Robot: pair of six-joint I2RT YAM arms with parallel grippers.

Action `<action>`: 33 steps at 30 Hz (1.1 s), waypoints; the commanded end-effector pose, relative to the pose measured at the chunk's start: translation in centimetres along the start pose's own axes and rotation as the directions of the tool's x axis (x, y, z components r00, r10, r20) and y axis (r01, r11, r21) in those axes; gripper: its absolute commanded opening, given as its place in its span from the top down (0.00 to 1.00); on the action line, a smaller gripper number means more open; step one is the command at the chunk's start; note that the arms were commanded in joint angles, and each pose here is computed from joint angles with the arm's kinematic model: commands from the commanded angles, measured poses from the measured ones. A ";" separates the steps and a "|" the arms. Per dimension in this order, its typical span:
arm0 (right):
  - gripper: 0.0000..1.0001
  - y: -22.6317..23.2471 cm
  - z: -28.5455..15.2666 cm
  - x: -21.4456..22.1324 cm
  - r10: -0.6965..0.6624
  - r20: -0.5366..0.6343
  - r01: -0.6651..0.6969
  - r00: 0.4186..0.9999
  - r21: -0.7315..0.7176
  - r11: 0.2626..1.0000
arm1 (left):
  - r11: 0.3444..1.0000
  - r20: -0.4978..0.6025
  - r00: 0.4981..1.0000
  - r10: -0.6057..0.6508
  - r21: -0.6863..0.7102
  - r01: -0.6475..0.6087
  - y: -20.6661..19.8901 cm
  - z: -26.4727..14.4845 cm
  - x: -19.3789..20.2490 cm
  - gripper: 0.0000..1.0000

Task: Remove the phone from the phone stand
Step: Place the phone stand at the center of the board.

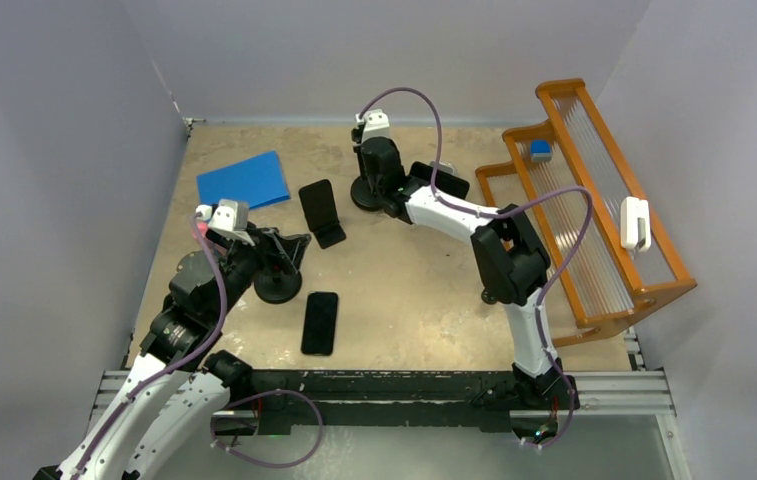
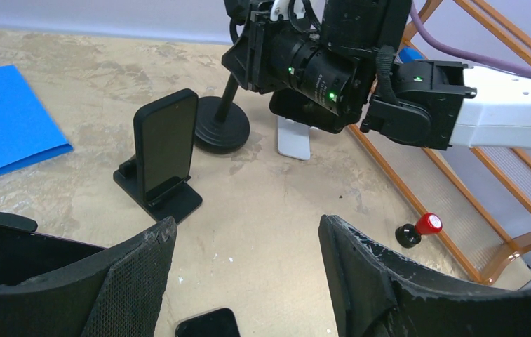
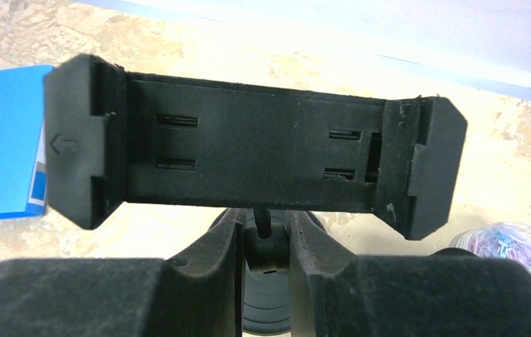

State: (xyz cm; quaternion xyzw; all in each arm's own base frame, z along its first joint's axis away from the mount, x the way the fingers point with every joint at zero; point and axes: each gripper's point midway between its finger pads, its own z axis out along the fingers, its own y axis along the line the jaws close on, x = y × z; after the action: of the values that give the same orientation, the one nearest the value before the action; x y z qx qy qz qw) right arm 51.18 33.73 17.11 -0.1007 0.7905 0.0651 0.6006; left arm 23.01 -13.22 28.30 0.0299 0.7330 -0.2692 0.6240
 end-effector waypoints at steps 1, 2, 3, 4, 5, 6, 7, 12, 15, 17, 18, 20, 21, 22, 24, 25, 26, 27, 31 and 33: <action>1.00 0.2 0.0 -6.4 0.044 0.131 -0.042 0.990 -0.022 0.999 | 1.000 0.043 0.999 0.006 0.015 -0.007 -0.4 0.2 -1.2 0.28; 1.00 0.2 0.3 -6.1 0.041 0.124 -0.039 0.991 -0.021 0.999 | 1.000 0.044 0.999 0.006 0.016 -0.007 -0.4 0.1 -1.2 0.28; 1.00 0.2 0.5 -5.9 0.041 0.121 -0.038 0.992 -0.021 0.999 | 1.000 0.044 0.999 0.006 0.016 -0.007 -0.4 0.2 -1.3 0.28; 1.00 0.2 0.7 -5.7 0.039 0.116 -0.036 0.992 -0.022 0.999 | 1.000 0.043 0.999 0.006 0.016 -0.007 -0.4 0.2 -1.2 0.28; 1.00 0.3 0.8 -5.6 0.037 0.112 -0.035 0.993 -0.022 0.999 | 1.000 0.042 0.999 0.006 0.016 -0.007 -0.4 0.2 -1.2 0.28; 1.00 0.3 1.0 -5.3 0.034 0.107 -0.031 0.994 -0.023 0.999 | 1.000 0.043 0.999 0.006 0.016 -0.007 -0.4 0.2 -1.2 0.28; 1.00 0.4 1.1 -5.1 0.033 0.103 -0.031 0.994 -0.024 0.999 | 1.000 0.043 0.999 0.006 0.015 -0.007 -0.4 0.2 -1.2 0.28; 0.98 0.6 1.4 -4.1 0.034 0.080 -0.031 0.996 -0.034 0.999 | 1.000 0.044 0.999 0.006 0.015 -0.007 -0.4 0.1 -1.3 0.28; 0.76 0.6 1.4 -3.8 0.034 0.071 -0.031 0.997 -0.039 0.999 | 1.000 0.046 0.999 0.006 0.016 -0.007 -0.4 0.1 -1.3 0.28; 0.62 0.7 1.2 -3.7 0.039 0.069 -0.036 0.997 -0.044 0.998 | 1.000 0.045 0.999 0.006 0.016 -0.007 -0.4 0.1 -1.3 0.28; 0.56 0.7 1.2 -3.7 0.041 0.069 -0.038 0.997 -0.046 0.998 | 1.000 0.047 0.999 0.006 0.016 -0.006 -0.4 0.1 -1.3 0.28; 0.48 0.7 1.0 -3.9 0.050 0.073 -0.046 0.996 -0.049 0.998 | 1.000 0.047 0.999 0.004 0.017 -0.005 -0.4 0.1 -1.3 0.28; 0.45 0.7 0.9 -4.0 0.053 0.073 -0.049 0.996 -0.049 0.998 | 1.000 0.048 0.999 0.004 0.017 -0.005 -0.4 0.0 -1.4 0.28; 0.42 0.7 0.7 -4.0 0.055 0.074 -0.052 0.996 -0.051 0.997 | 1.000 0.049 0.999 0.004 0.018 -0.005 -0.4 0.0 -1.4 0.28; 0.36 0.6 0.4 -4.1 0.065 0.075 -0.061 0.995 -0.054 0.997 | 1.000 0.049 0.999 0.004 0.017 -0.005 -0.4 0.0 -1.4 0.28; 0.34 0.6 0.2 -4.2 0.069 0.076 -0.064 0.995 -0.058 0.996 | 1.000 0.050 0.999 0.004 0.018 -0.005 -0.4 0.0 -1.4 0.28; 0.31 0.6 0.0 -4.3 0.072 0.078 -0.068 0.994 -0.060 0.996 | 1.000 0.050 0.999 0.004 0.019 -0.005 -0.5 0.0 -1.4 0.28; 0.28 0.5 -0.3 -4.4 0.078 0.079 -0.073 0.994 -0.063 0.995 | 1.000 0.050 0.999 0.004 0.020 -0.005 -0.5 0.0 -1.4 0.28; 0.18 0.2 -1.7 -5.1 0.095 0.098 -0.088 0.991 -0.081 0.993 | 1.000 0.048 0.999 0.004 0.023 -0.005 -0.5 0.0 -1.4 0.28; 0.12 0.1 -2.5 -5.3 0.104 0.104 -0.093 0.989 -0.097 0.991 | 1.000 0.050 0.999 0.004 0.024 -0.005 -0.5 0.0 -1.4 0.28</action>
State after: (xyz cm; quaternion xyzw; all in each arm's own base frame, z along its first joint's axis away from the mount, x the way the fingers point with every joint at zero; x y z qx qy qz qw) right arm 51.01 33.78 15.87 -0.1087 0.8011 0.0873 0.5821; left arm 23.02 -13.23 28.29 0.0299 0.7331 -0.2694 0.6238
